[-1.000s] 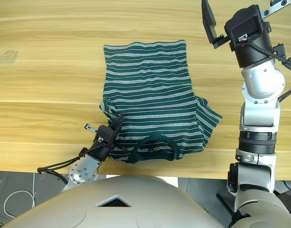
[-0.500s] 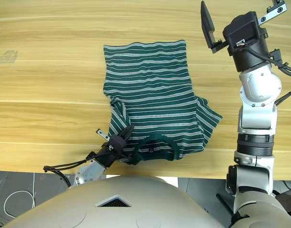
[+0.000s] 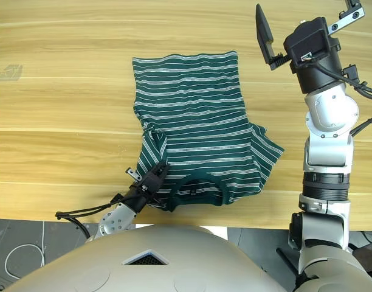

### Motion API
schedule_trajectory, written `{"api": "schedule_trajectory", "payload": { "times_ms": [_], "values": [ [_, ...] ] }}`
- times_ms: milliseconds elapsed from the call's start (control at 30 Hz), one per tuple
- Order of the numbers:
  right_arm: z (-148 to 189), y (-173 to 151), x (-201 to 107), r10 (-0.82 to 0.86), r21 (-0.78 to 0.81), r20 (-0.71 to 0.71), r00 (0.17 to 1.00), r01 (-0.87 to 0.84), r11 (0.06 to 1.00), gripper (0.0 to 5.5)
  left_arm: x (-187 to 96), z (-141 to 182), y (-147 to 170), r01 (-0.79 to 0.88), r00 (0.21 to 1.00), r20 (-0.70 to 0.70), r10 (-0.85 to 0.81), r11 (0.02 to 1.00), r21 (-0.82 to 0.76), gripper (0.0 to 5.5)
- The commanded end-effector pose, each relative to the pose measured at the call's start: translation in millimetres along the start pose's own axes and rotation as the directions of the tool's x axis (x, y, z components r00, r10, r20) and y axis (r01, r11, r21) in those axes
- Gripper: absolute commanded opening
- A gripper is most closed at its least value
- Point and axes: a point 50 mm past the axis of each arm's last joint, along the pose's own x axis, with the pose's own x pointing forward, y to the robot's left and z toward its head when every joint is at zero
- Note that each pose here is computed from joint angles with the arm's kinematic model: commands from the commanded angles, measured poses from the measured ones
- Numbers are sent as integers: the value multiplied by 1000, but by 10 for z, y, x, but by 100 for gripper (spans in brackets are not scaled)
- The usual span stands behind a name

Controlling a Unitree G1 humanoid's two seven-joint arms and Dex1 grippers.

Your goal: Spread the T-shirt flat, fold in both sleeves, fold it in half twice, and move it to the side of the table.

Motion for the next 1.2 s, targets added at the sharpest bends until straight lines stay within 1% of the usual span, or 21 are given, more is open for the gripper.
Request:
{"api": "schedule_trajectory", "payload": {
  "times_ms": [33,200,333,367,433,467,500,533,567,600,667,733,800,833,900,1000,1100,1200],
  "values": [
    [-11,54,-29,38,64,-19,999,-36,997,496,-53,170,-11,60,992,119,-51,995,-74,108],
    [-24,75,-57,56,127,-37,998,-51,991,496,-158,299,-32,150,966,233,-111,977,-154,108],
    [-42,69,-79,61,149,-51,997,-52,987,496,-244,306,-56,233,949,245,-199,966,-116,108],
    [-57,64,-101,60,162,-61,996,-50,986,496,-258,292,-34,234,950,236,-206,967,-98,108],
    [-149,14,-231,49,264,-112,992,-18,964,496,-269,210,181,122,977,183,-110,991,-56,108],
    [-228,-27,-356,47,379,-149,988,13,925,496,-275,142,414,-26,990,135,31,999,-36,108],
    [-309,-77,-508,61,457,-171,983,25,889,496,-327,98,674,-190,976,102,193,981,-33,108],
    [-380,-124,-658,86,521,-187,979,25,853,496,-417,89,888,-329,939,92,332,943,-45,108],
    [-441,-172,-791,106,575,-200,974,29,817,496,-515,113,1022,-418,900,100,424,906,-73,108],
    [-509,-234,-948,132,647,-217,967,42,761,496,-629,181,1110,-479,858,137,496,867,-139,108],
    [-638,-282,-1303,230,777,-243,942,47,627,496,-814,261,1199,-559,785,170,596,799,-220,108],
    [-743,-274,-1601,352,863,-243,904,36,503,496,-908,262,1203,-595,755,157,637,766,-243,108],
    [-879,-230,-1857,440,920,-272,856,98,379,496,-923,245,1182,-606,750,144,646,758,-243,108],
    [-933,-188,-1961,474,930,-290,831,129,343,496,-922,249,1173,-605,751,146,644,759,-241,108],
    [-1009,-110,-2111,538,932,-328,776,173,318,496,-930,278,1150,-591,754,161,637,765,-257,108],
    [-1064,-14,-2263,601,936,-341,723,199,291,496,-949,273,1132,-586,758,159,632,768,-257,108],
    [-1043,92,-2259,645,954,-286,708,149,260,496,-911,274,1060,-540,787,172,593,796,-275,108],
    [-1029,154,-2209,670,965,-250,699,126,228,450,-876,275,959,-501,808,183,560,817,-287,111]
  ]
}}
